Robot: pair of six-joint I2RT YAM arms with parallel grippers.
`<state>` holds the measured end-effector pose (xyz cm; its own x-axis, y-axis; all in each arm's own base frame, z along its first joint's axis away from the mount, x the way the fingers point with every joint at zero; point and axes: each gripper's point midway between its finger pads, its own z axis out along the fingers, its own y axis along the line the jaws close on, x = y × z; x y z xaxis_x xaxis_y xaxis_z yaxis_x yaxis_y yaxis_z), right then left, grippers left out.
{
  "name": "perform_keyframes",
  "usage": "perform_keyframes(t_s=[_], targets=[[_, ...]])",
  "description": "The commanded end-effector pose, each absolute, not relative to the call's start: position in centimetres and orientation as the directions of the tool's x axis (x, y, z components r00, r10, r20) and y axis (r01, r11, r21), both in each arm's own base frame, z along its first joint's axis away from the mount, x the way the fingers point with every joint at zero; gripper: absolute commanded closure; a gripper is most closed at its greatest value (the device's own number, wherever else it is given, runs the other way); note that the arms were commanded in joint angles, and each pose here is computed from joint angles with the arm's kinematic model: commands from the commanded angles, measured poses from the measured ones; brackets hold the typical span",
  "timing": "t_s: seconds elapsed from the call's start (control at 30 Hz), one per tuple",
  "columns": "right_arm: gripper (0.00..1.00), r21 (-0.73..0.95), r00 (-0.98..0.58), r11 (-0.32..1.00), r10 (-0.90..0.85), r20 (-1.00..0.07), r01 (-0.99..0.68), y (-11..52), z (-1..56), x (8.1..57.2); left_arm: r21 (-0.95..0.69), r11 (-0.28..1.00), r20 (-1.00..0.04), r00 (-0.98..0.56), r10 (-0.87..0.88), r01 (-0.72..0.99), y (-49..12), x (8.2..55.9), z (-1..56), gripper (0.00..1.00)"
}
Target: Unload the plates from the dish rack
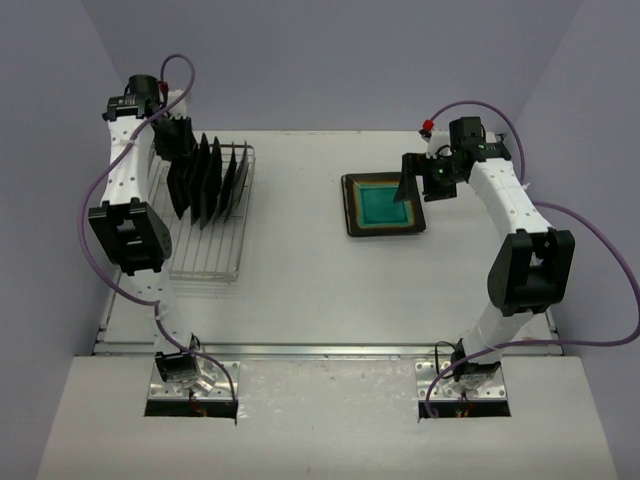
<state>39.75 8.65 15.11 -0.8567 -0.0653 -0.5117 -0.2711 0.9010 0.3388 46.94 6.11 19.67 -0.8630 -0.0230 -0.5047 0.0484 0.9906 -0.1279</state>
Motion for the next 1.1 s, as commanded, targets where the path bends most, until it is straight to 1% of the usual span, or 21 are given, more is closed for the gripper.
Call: perform_keyframes(t_s=[0.0, 0.17, 0.3, 0.33, 0.43, 0.5, 0.53, 0.6, 0.63, 0.73, 0.8, 0.83, 0.87, 0.93, 0.97, 1.0, 1.07], targets=[[0.01, 0.362, -0.831, 0.881, -0.062, -0.553, -0.306, 9.4, 17.4, 39.3, -0.086, 0.992, -0.726, -0.687, 0.003, 0.095, 5.7, 47.6, 30.0, 1.0], [0.01, 0.382, -0.832, 0.871, -0.055, -0.551, -0.31, 9.7, 17.8, 39.1, -0.101, 0.989, -0.804, -0.595, -0.016, 0.11, 4.7, 46.2, 34.6, 1.0], [0.01, 0.394, -0.829, 0.862, -0.051, -0.557, -0.318, 10.0, 18.4, 39.0, -0.036, 0.992, -0.884, -0.467, 0.026, 0.123, 4.4, 44.8, 39.7, 1.0], [0.01, 0.395, -0.826, 0.861, -0.051, -0.561, -0.321, 10.0, 18.6, 38.9, -0.028, 0.992, -0.894, -0.447, 0.031, 0.124, 4.5, 45.1, 40.2, 1.0], [0.01, 0.407, -0.813, 0.849, -0.046, -0.58, -0.338, 10.4, 19.6, 38.8, 0.175, 0.97, -0.93, -0.295, 0.219, 0.168, 2.5, 42.6, 44.7, 1.0], [0.01, 0.414, -0.803, 0.839, -0.045, -0.594, -0.353, 10.7, 20.2, 38.7, 0.294, 0.93, -0.921, -0.193, 0.338, 0.221, 0.7, 41.4, 46.3, 1.0], [0.01, 0.418, -0.793, 0.832, -0.043, -0.608, -0.365, 10.9, 20.8, 38.7, 0.366, 0.895, -0.898, -0.154, 0.411, 0.255, -0.4, 39.9, 46.2, 1.0], [0.01, 0.428, -0.778, 0.816, -0.041, -0.627, -0.388, 11.3, 21.8, 38.7, 0.564, 0.756, -0.803, 0.008, 0.595, 0.331, -3.5, 37.8, 46.6, 1.0], [0.01, 0.43, -0.771, 0.812, -0.039, -0.635, -0.395, 11.4, 22.2, 38.7, 0.611, 0.717, -0.774, 0.06, 0.631, 0.335, -4.1, 37.5, 46.7, 1.0], [0.01, 0.427, -0.74, 0.795, -0.042, -0.671, -0.432, 11.7, 23.8, 38.8, 0.761, 0.522, -0.626, 0.221, 0.748, 0.386, -6.7, 34.6, 45.4, 1.0], [0.01, 0.423, -0.721, 0.785, -0.043, -0.692, -0.453, 11.8, 24.9, 38.9, 0.866, 0.329, -0.467, 0.37, 0.803, 0.377, -8.6, 32.1, 43.9, 1.0], [0.01, 0.423, -0.714, 0.782, -0.04, -0.699, -0.458, 11.8, 25.4, 39.1, 0.906, 0.245, -0.387, 0.441, 0.81, 0.344, -9.2, 30.8, 43.6, 1.0], [0.01, 0.43, -0.708, 0.772, -0.036, -0.705, -0.467, 11.9, 26.3, 39.2, 0.94, 0.201, -0.319, 0.497, 0.807, 0.276, -9.4, 29.1, 44.5, 1.0], [0.01, 0.465, -0.707, 0.738, -0.024, -0.706, -0.489, 12.4, 27.4, 39.6, 0.981, -0.007, -0.114, 0.608, 0.786, 0.194, -10.7, 28.4, 41.3, 1.0], [0.01, 0.488, -0.719, 0.72, -0.023, -0.694, -0.494, 12.6, 27.5, 39.6, 0.987, -0.116, 0.014, 0.664, 0.747, 0.109, -11.4, 27.3, 39.8, 1.0], [0.01, 0.504, -0.721, 0.7, -0.022, -0.693, -0.506, 13.0, 28.1, 39.5, 0.98, -0.193, 0.111, 0.702, 0.704, 0.039, -11.9, 26.3, 38.6, 1.0], [0.01, 0.553, -0.724, 0.629, -0.023, -0.69, -0.547, 14.2, 29.5, 39.1, 0.946, -0.31, 0.27, 0.77, 0.578, -0.099, -13.5, 24.3, 36.2, 1.0]])
